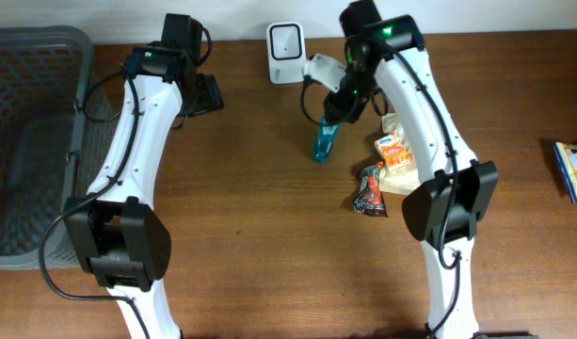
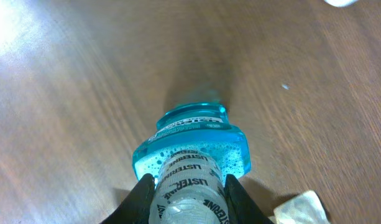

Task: Scan the item barcode
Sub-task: 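Lift the Listerine bottle and carry it left toward the white scanner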

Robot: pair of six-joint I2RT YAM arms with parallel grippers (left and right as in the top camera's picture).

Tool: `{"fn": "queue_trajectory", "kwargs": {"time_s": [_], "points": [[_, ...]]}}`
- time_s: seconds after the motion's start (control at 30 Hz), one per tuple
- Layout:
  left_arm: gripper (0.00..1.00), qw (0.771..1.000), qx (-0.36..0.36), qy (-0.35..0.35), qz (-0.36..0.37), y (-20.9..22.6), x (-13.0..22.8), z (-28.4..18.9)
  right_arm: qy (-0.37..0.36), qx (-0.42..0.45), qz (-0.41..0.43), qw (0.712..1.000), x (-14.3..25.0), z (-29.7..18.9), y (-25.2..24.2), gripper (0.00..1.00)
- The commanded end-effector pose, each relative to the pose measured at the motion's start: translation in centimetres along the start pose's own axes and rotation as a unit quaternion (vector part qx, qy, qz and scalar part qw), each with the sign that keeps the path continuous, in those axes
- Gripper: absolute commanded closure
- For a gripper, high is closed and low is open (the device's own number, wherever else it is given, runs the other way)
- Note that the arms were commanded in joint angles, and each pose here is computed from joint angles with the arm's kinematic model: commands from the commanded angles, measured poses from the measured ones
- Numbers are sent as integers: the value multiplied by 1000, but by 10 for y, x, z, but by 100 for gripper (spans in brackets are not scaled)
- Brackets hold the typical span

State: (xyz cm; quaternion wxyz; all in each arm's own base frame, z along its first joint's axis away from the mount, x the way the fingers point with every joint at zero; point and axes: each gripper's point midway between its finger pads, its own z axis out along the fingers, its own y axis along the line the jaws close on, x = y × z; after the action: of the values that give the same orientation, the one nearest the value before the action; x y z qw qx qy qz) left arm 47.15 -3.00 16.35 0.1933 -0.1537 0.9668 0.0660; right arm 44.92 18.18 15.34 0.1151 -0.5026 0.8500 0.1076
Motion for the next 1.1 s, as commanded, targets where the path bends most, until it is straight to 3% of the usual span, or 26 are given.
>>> {"fn": "queue_trajectory", "kwargs": {"time_s": [0.0,0.17,0.2,0.3,0.5,0.7,0.87,1.07], "points": [[1,1000,-5,9,-1,-2,5,7,18,-33,-77,996,1,1,27,78],[1,1000,-5,9,-1,-2,5,7,65,2,-80,995,15,0,17,69],[1,1000,-5,9,-1,-2,5,7,68,5,-80,995,16,0,15,62],[1,1000,-5,9,-1,-2,5,7,62,14,-63,996,13,1,12,30],[1,1000,-5,9,-1,-2,5,7,28,47,22,998,-2,-7,2,1],[1,1000,-5,9,-1,-2,5,7,-49,95,150,983,-27,-51,-8,1],[1,1000,-5,9,-1,-2,5,7,-133,102,354,920,-34,-108,-16,1],[1,1000,-5,9,-1,-2,5,8,-138,-74,358,920,-48,-112,47,1]]}}
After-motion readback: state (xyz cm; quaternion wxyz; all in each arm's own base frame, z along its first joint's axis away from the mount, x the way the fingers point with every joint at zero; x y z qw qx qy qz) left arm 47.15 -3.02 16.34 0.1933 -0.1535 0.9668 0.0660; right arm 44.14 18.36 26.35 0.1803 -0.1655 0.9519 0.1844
